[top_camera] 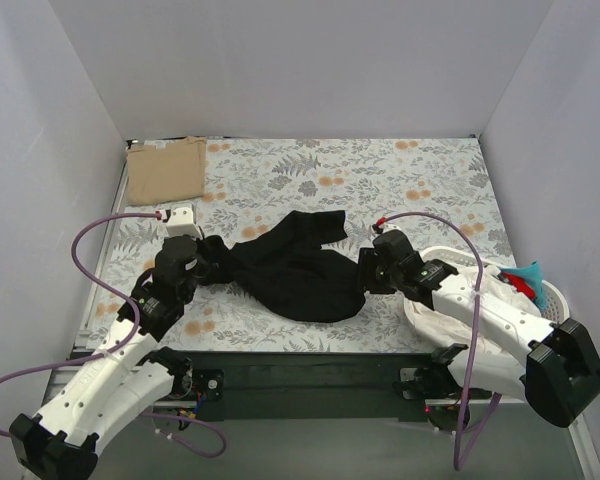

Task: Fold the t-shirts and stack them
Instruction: Flatten the tshirt out

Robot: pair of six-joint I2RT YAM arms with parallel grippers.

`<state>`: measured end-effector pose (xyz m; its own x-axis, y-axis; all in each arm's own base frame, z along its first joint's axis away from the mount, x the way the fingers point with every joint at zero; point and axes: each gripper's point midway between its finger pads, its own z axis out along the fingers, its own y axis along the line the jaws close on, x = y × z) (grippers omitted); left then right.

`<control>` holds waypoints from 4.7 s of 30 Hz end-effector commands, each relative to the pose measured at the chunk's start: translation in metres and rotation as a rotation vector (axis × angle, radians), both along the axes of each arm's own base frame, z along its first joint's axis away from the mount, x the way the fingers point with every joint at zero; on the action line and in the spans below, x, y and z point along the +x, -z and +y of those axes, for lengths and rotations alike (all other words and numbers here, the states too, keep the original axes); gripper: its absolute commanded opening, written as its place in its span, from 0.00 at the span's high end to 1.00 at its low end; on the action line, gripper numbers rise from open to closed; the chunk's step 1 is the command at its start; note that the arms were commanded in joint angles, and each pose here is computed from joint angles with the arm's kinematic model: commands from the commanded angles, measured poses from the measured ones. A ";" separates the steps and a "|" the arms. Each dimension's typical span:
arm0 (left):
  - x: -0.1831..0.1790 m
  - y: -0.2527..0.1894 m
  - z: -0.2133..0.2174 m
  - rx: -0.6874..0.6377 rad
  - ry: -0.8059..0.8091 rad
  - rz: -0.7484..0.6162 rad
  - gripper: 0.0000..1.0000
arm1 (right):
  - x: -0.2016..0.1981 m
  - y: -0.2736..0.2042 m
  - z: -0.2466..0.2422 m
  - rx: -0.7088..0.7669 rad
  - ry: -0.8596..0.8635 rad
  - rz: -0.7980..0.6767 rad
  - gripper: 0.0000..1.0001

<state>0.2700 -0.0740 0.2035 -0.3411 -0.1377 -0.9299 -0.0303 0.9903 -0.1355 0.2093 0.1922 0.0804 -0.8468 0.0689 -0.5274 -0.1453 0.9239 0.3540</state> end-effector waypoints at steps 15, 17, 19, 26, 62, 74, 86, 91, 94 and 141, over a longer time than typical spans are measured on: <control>0.002 -0.001 -0.001 0.006 0.013 -0.009 1.00 | 0.025 -0.012 0.017 0.016 -0.041 -0.086 0.57; 0.003 0.000 -0.002 0.008 0.013 -0.006 1.00 | 0.026 -0.014 0.017 0.016 -0.041 -0.094 0.58; 0.003 0.000 -0.002 0.008 0.013 -0.005 1.00 | 0.026 -0.016 0.017 0.018 -0.044 -0.098 0.58; 0.003 0.001 -0.002 0.008 0.016 -0.003 1.00 | 0.025 -0.016 0.017 0.021 -0.048 -0.098 0.72; 0.004 0.003 -0.003 0.013 0.019 0.006 1.00 | 0.029 -0.008 0.018 -0.028 -0.084 -0.087 0.71; 0.004 0.005 -0.003 0.018 0.018 0.014 1.00 | 0.028 -0.011 0.017 -0.022 -0.087 -0.097 0.99; 0.004 0.004 0.018 0.050 -0.099 0.008 1.00 | 0.049 -0.100 -0.012 -0.038 0.000 -0.296 0.99; 0.003 0.005 0.024 0.056 -0.134 0.010 1.00 | 0.051 -0.143 -0.042 -0.082 0.066 -0.396 0.99; 0.004 0.006 0.020 0.050 -0.116 0.015 1.00 | 0.048 -0.166 -0.060 -0.105 0.112 -0.449 0.99; -0.017 -0.070 -0.009 0.084 0.193 -0.136 1.00 | 0.024 -0.190 -0.040 0.088 0.020 -0.481 0.98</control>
<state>0.2360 -0.0901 0.3571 -0.0482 -0.1082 -0.9930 0.2689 0.9560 -0.1172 0.2369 0.1267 0.3412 -0.3425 0.1205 -0.9318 -0.2833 0.9324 0.2247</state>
